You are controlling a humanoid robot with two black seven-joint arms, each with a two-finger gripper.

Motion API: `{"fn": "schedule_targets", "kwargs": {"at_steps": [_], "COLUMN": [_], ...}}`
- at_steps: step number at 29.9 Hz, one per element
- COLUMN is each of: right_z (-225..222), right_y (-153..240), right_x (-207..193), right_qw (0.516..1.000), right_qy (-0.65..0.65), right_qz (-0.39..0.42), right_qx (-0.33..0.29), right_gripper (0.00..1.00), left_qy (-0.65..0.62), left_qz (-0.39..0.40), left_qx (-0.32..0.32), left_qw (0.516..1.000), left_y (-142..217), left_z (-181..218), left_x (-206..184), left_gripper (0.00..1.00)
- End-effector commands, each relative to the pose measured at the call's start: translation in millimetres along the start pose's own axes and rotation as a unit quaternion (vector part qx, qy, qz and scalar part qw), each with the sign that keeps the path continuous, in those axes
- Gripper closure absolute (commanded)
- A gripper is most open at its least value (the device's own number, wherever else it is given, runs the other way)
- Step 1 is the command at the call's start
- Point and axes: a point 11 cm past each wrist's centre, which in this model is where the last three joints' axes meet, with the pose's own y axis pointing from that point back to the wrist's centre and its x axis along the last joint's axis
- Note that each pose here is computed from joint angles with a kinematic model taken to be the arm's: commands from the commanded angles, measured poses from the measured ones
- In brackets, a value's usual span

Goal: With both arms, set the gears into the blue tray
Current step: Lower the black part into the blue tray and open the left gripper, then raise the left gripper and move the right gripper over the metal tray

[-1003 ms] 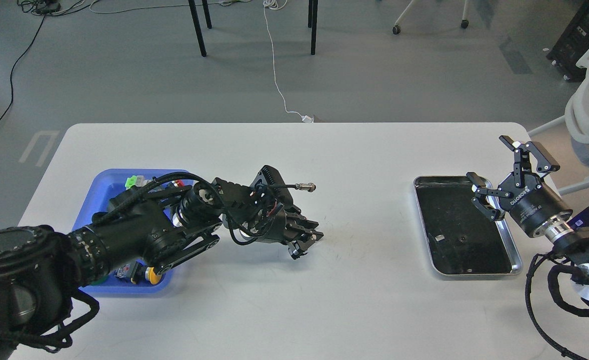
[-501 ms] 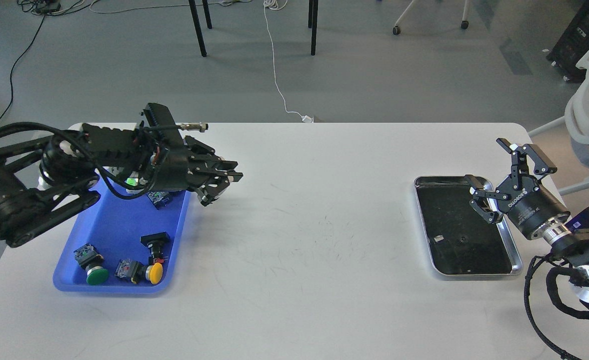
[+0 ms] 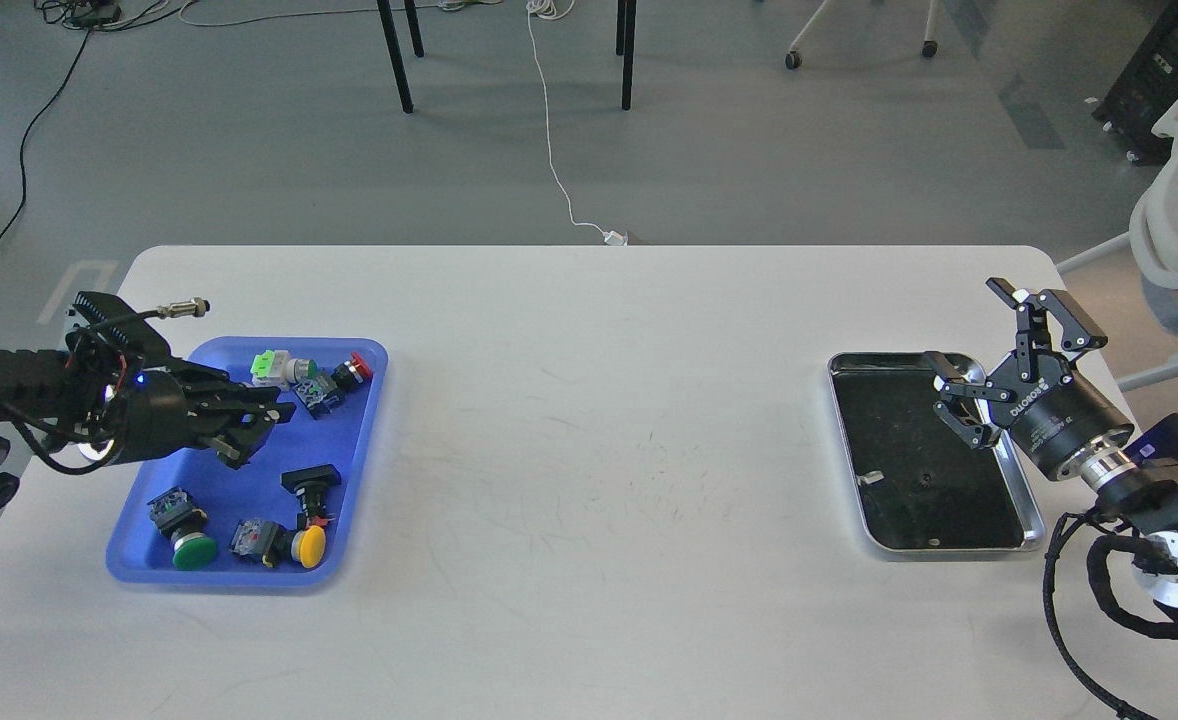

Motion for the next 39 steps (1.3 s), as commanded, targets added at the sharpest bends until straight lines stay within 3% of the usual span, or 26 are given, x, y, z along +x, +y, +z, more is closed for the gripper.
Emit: {"fn": "schedule_targets", "kwargs": {"at_steps": [1, 12, 18, 20, 22, 24, 26, 30, 33, 39], "right_z": [0, 1, 1, 1, 1, 0, 0, -2, -4, -3], "right_y": [0, 0, 0, 0, 0, -1, -1, -1, -1, 0], "right_x": [0, 0, 0, 0, 0, -1, -1, 0, 0, 0], "right_qw": [1.000, 1.000, 1.000, 1.000, 1.000, 1.000, 1.000, 1.000, 1.000, 1.000], "right_qy": [-0.001, 0.000, 0.000, 0.000, 0.000, 0.000, 0.000, 0.000, 0.000, 0.001], "right_qz": [0.000, -0.001, -0.001, -0.001, -0.001, -0.001, -0.001, 0.000, 0.000, -0.001], "right_qx": [0.000, 0.000, 0.000, 0.000, 0.000, 0.001, 0.001, 0.004, 0.005, 0.004], "right_gripper": [0.01, 0.01, 0.01, 0.01, 0.01, 0.01, 0.01, 0.01, 0.01, 0.01], "left_qy": [0.010, 0.030, 0.028, 0.027, 0.026, 0.022, 0.017, 0.005, 0.032, 0.183], "left_qz": [-0.009, -0.035, -0.031, -0.028, -0.026, -0.020, -0.011, 0.031, 0.121, 0.268], "left_qx": [0.017, 0.053, 0.052, 0.052, 0.052, 0.053, 0.052, 0.048, 0.029, -0.087], "left_qw": [1.000, 0.998, 0.998, 0.998, 0.998, 0.998, 0.998, 0.998, 0.992, 0.942], "left_y": [3, 9, 9, 9, 9, 9, 8, 10, 13, 22], "left_z": [-10, -28, -28, -28, -28, -28, -28, -27, -19, 31], "left_x": [-19, -61, -60, -59, -58, -57, -54, -30, 26, 102], "left_gripper": [0.82, 0.80, 0.69, 0.59, 0.31, 0.12, 0.09, 0.08, 0.07, 0.04]}}
